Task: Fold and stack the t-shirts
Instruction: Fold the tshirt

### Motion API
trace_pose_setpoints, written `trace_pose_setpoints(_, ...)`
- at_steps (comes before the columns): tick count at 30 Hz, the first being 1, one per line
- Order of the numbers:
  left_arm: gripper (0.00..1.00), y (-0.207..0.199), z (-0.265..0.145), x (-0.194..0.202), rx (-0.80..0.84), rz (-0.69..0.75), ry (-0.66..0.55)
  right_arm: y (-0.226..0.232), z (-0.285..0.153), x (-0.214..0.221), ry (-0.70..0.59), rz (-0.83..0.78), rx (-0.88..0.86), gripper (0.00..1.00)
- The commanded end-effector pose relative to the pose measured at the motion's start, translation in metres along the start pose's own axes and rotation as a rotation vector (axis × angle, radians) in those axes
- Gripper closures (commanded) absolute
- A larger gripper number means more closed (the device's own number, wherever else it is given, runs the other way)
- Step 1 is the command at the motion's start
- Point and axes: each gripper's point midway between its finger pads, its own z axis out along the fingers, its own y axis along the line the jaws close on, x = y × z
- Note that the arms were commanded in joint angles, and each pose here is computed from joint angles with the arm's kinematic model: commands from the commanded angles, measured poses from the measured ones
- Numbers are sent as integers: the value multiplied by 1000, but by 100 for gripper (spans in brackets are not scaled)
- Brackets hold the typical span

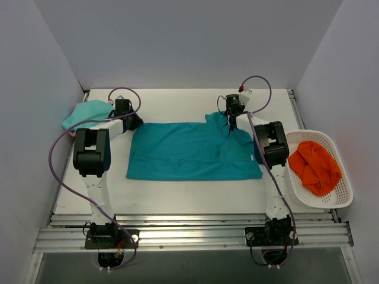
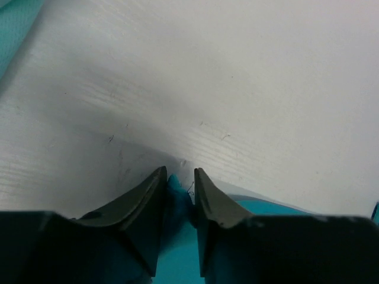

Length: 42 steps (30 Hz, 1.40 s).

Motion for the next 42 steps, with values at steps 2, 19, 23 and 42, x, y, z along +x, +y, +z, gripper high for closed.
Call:
trace_pose_setpoints(2,74,13,-3,10,-60,17,33,3,-13,-33,-64,35,-1,100)
trace_pose_setpoints(19,95,-1,-13,-18,-70,83,12,21,-23,-74,-134,55,-43,100)
trace_pose_setpoints(23,95,-5,-22,-29,-68,93,-21,19,-31,-80,-143,59,-42,100)
trace_pose_setpoints(42,96,-14,-78,-39,-37,108,-82,-3,-102,-87,-170,89,-63,100)
